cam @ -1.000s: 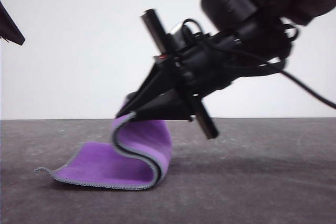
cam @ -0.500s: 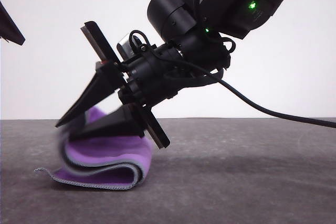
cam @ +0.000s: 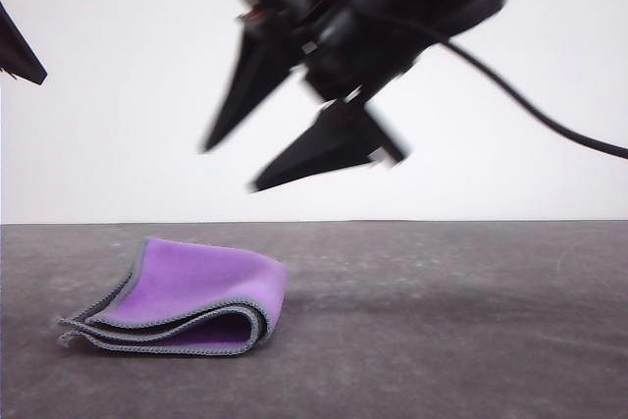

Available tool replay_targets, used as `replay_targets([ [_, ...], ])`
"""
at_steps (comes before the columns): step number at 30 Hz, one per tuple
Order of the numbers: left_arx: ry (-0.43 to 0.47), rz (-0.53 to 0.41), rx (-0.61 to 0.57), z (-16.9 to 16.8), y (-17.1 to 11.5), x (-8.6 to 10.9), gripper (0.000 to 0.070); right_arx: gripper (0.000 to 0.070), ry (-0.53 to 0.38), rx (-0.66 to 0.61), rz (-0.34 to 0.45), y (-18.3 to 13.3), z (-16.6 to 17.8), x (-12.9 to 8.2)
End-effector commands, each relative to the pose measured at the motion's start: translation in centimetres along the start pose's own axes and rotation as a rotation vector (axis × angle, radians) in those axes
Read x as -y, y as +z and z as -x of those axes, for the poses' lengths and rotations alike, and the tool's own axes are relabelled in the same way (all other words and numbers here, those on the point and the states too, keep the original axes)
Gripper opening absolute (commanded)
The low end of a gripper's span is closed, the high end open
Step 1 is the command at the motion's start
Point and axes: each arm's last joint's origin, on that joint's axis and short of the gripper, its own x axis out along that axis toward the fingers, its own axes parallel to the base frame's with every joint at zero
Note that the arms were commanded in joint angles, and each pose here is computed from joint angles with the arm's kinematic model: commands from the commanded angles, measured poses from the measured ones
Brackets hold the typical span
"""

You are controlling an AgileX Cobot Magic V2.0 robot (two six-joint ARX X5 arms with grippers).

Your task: Fold clothes

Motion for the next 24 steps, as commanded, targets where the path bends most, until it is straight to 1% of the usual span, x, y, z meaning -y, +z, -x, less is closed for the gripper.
replay_targets([
  [1,-0.001,-0.008,0.008,0.0,0.1,0.1,0.0313,0.0291,-0.066,0.007,0.157,-0.8,1.1,0.1],
  [7,-0.001,-0.008,0.007,-0.1,0.1,0.1,0.0313,0.0291,-0.202,0.114,0.274,-3.5,6.6,0.7],
  [10,-0.001,-0.008,0.007,-0.1,0.1,0.1,0.0313,0.0291,-0.241,0.16,0.291,-5.0,8.7,1.2],
  [15,-0.001,-0.007,0.006,-0.1,0.1,0.1,0.0313,0.0291,-0.282,0.233,0.26,-7.5,10.6,2.6],
  [19,0.0,-0.008,0.006,-0.1,0.1,0.1,0.0312,0.029,-0.31,0.299,0.197,-9.2,11.3,3.8],
  [21,0.01,-0.007,0.009,-0.1,0.1,0.1,0.0309,0.029,-0.327,0.329,0.169,-9.8,11.5,4.4],
  [24,0.021,-0.011,0.011,0.0,0.1,0.0,0.031,0.0291,-0.352,0.342,0.158,-10.1,11.7,4.9],
])
